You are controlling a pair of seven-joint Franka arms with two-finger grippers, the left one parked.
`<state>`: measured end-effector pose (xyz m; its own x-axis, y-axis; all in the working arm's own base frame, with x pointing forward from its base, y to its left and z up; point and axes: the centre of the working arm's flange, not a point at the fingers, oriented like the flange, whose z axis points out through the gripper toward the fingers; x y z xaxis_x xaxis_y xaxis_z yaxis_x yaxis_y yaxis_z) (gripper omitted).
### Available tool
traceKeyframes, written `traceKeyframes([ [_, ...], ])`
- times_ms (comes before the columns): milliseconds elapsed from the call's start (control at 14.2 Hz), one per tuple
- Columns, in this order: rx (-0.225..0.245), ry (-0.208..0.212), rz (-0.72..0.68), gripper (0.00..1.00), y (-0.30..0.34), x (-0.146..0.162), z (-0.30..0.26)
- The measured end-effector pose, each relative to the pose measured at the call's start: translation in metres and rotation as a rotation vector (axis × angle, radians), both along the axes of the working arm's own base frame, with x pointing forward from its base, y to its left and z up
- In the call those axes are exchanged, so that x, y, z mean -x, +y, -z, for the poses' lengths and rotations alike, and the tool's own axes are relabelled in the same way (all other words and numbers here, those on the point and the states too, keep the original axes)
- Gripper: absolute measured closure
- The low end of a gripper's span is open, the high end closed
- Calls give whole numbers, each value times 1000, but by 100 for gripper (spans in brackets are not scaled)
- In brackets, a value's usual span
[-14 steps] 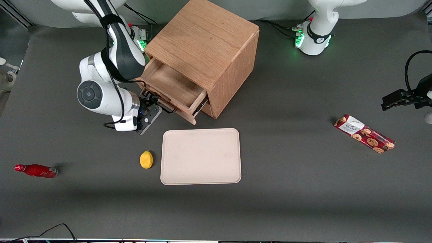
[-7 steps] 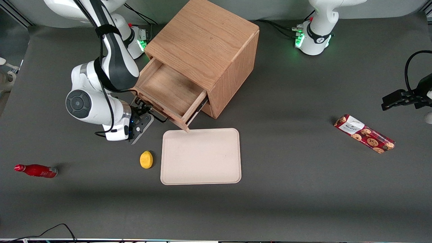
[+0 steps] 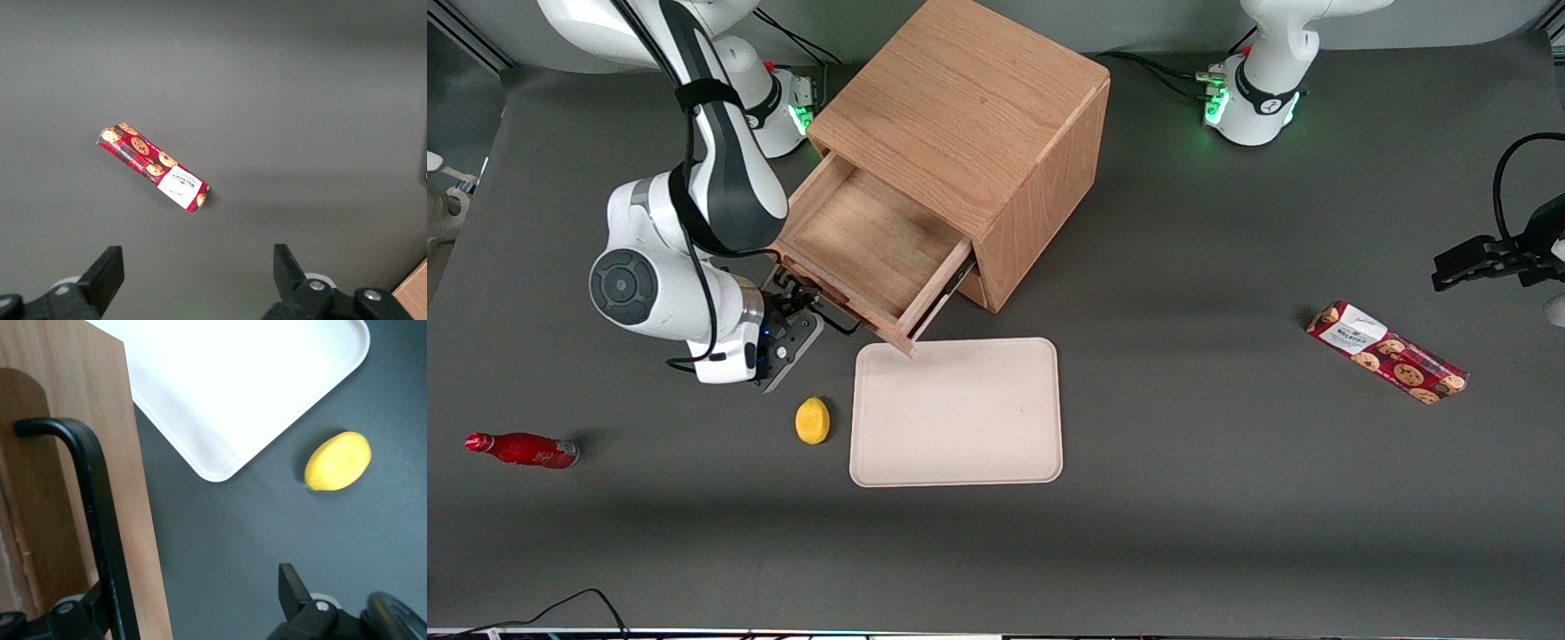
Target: Open upper drawer
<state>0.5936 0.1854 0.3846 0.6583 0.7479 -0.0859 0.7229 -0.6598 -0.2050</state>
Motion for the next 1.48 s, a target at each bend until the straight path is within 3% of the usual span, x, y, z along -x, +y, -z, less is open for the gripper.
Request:
traceKeyframes([
  [1477, 17, -51, -29, 0, -37, -32, -5],
])
